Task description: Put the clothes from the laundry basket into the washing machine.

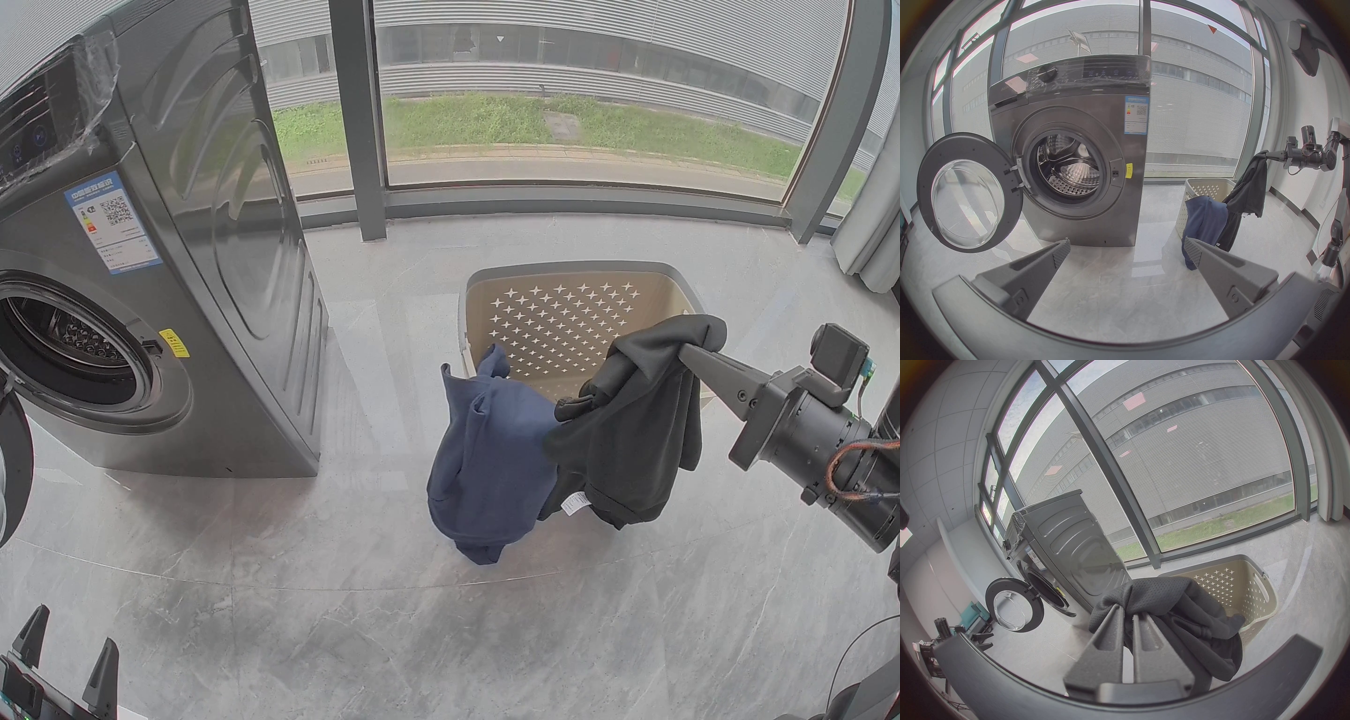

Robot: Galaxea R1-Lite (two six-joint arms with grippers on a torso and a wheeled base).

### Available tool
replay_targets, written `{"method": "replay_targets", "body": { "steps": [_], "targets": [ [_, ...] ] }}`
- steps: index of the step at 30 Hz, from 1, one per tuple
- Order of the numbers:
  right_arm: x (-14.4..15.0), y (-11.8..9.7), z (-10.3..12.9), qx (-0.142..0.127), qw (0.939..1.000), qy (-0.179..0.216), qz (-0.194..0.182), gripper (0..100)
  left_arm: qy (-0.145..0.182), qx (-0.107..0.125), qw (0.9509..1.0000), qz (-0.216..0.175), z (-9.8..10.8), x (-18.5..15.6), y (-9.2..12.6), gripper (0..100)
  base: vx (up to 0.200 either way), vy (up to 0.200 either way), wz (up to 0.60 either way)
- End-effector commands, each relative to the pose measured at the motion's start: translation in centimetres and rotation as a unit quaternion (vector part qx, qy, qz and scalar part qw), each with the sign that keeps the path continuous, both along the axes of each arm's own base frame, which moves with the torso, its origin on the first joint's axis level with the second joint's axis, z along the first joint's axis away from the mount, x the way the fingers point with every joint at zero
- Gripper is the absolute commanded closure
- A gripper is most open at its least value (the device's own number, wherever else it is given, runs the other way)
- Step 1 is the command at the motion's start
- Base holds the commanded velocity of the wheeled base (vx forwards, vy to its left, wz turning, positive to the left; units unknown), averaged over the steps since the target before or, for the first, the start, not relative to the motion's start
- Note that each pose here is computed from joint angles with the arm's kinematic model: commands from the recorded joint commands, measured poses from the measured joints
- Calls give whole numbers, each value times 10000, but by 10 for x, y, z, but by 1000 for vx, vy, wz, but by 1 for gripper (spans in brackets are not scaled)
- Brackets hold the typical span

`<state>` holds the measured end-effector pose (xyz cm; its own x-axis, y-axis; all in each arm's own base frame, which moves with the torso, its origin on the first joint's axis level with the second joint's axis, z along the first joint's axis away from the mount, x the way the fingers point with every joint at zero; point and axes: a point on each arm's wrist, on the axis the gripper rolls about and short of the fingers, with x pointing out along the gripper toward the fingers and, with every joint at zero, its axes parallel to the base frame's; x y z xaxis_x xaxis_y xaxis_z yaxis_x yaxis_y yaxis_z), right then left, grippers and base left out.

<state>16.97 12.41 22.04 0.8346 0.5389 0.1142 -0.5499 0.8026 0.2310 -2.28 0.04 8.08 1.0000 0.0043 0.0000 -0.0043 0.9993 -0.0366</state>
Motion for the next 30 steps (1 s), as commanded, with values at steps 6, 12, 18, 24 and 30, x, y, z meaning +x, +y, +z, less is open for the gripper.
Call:
{"method": "replay_targets", "body": {
  "steps": [6,12,18,24,30],
  "targets": [
    [-1,0,1,23,10000,-33,7,100,23,-1,10000,2,-5,0,0,0,0,200,0],
    [0,0,4,93,9999,-124,-8,100,23,7,10000,2,-5,0,0,0,0,200,0],
    [0,0,4,93,9999,-124,-8,100,23,-1,10000,2,-5,0,0,0,0,200,0],
    [0,0,4,98,9999,-130,-16,100,23,7,10000,2,-5,0,0,0,0,200,0],
    [-1,-1,4,103,9999,-136,-24,100,23,-1,10000,2,-5,0,0,0,0,200,0]
  ]
}}
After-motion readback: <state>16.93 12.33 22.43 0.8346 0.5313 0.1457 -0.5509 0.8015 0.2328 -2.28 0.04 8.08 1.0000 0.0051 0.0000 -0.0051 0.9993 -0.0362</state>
